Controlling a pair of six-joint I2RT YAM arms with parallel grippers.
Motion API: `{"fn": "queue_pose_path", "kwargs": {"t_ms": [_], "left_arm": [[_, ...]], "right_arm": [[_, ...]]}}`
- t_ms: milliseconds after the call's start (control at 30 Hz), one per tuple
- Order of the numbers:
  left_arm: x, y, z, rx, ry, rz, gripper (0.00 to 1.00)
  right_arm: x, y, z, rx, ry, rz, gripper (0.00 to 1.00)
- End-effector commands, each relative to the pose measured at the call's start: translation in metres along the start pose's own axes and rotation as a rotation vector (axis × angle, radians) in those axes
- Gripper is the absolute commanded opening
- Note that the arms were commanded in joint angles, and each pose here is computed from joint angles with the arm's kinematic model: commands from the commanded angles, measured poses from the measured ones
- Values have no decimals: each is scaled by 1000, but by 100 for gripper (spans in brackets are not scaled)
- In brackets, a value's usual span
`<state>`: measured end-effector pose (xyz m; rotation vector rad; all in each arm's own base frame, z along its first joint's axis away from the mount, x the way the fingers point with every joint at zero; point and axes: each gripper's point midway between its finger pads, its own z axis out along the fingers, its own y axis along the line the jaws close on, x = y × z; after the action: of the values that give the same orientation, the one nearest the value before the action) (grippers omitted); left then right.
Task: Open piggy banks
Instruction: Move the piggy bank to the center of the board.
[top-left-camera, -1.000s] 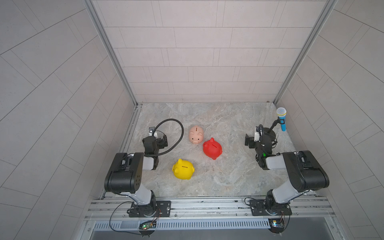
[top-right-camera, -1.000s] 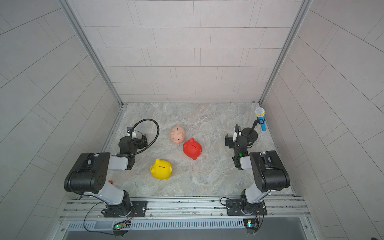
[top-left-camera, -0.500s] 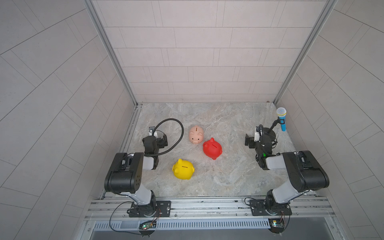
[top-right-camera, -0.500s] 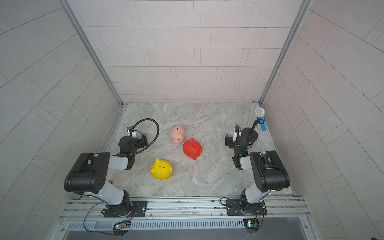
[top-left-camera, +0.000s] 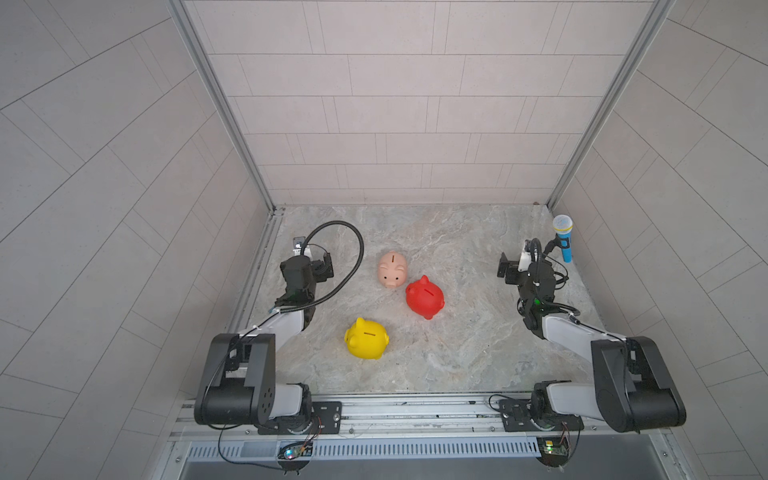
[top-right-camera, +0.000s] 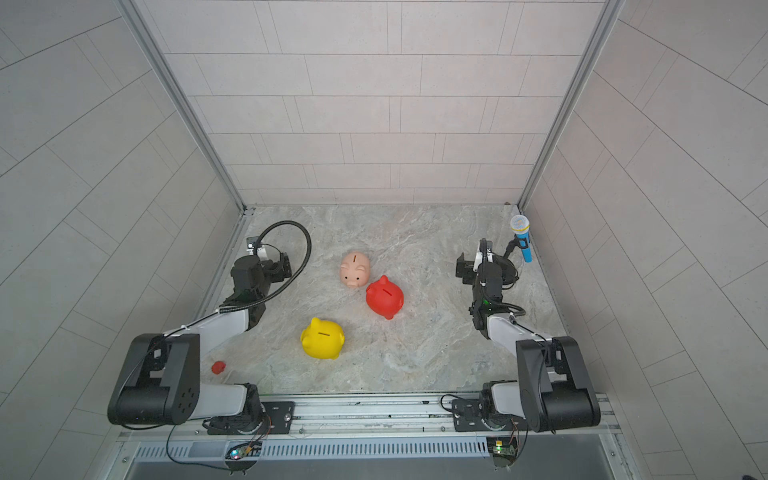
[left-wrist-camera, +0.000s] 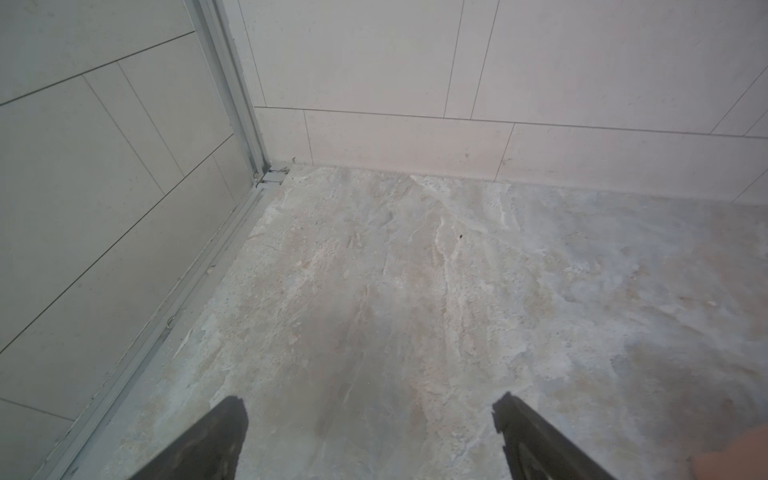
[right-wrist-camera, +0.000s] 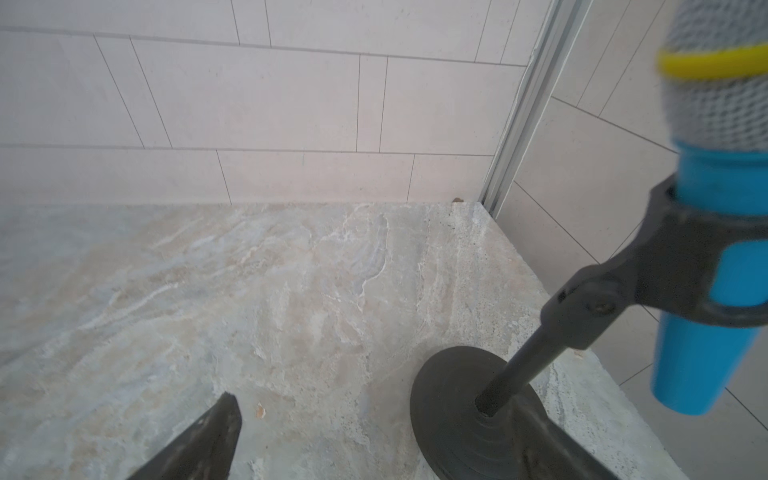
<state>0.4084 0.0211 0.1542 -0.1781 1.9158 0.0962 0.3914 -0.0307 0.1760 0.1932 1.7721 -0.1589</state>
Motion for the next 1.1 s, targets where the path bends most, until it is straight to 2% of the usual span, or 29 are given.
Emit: {"fn": "queue_pose_path", "kwargs": {"t_ms": [0,100,167,333,467,600,733,800,867,1067], "left_arm": [[2,-7,-2,21,76,-131,100],[-1,-14,-4,47,102,-219,100],[-2,-23,-7,73,112,-252,100],[1,-63,-21,149,133,-261,100],[13,-91,-38,177,173,-204,100],[22,-105,-60,177,197,-161,100],[36,-114,-79,216,276,-244,100],[45,-110,-89,213,334,-269,100],[57,-107,-101,220,392,-260,100],[93,-83,-131,170,525,-243,100]], "right_arm": [[-14,-8,-4,39,-25,254,100],[-25,-19,-6,54,-81,491,100],[-36,-8,-3,-58,-76,554,100],[-46,35,5,-256,140,599,100],[-16,54,-6,-284,346,623,91],[5,83,-35,-333,486,493,81],[17,129,-77,-474,596,255,62],[22,148,-100,-537,629,149,46],[29,163,-120,-589,653,74,37],[54,219,-182,-808,720,-78,18]]}}
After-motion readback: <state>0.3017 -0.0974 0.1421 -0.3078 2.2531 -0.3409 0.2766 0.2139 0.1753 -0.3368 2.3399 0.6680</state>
